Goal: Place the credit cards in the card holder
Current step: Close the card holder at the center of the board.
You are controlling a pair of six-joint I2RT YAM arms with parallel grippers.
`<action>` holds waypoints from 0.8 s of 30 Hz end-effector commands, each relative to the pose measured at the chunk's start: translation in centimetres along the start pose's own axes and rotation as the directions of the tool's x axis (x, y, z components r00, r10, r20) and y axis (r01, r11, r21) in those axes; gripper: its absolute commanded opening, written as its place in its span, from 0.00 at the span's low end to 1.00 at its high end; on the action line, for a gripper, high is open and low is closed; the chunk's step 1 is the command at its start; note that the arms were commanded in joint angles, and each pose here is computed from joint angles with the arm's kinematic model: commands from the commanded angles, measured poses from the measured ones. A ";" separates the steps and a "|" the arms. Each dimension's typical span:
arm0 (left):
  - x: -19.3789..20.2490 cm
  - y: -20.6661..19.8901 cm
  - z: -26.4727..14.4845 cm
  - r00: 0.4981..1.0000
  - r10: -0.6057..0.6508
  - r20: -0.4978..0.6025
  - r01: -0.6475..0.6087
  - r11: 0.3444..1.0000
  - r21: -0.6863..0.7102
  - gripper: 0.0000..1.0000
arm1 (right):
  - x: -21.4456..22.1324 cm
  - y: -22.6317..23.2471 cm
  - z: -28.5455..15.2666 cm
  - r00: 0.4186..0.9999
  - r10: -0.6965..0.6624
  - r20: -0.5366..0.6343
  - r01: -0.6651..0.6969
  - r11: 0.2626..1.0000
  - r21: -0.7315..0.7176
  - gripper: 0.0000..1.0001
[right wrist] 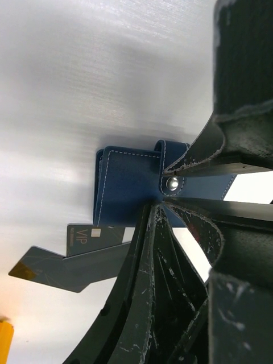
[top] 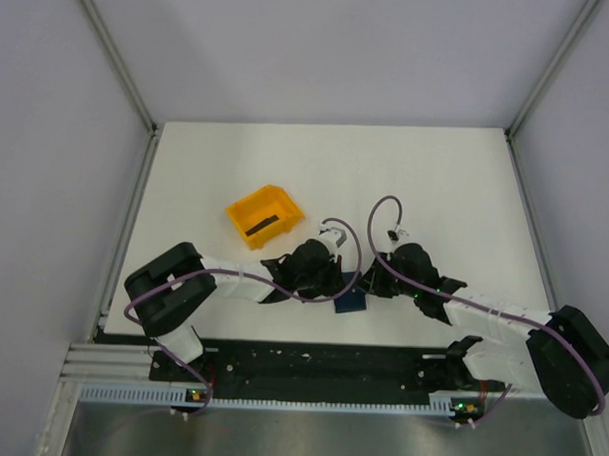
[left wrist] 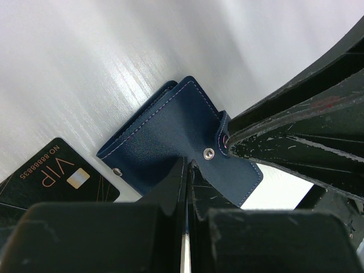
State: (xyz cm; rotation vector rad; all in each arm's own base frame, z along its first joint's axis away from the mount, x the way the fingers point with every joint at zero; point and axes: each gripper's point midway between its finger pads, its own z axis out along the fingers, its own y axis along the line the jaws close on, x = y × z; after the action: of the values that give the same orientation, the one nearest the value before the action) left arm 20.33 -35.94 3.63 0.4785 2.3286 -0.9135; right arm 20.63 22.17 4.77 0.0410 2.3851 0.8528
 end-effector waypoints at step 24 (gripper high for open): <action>2.0 1.1 -0.9 0.998 0.006 -0.067 -0.009 0.999 -0.042 0.00 | -0.2 1.1 1.4 1.000 -0.003 -0.028 0.002 0.998 -0.057 0.21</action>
State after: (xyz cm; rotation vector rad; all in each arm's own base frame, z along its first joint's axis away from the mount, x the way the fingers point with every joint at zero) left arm 20.33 -35.92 3.62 0.4780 2.3294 -0.9128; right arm 20.63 23.19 3.83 0.0147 2.4071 0.8988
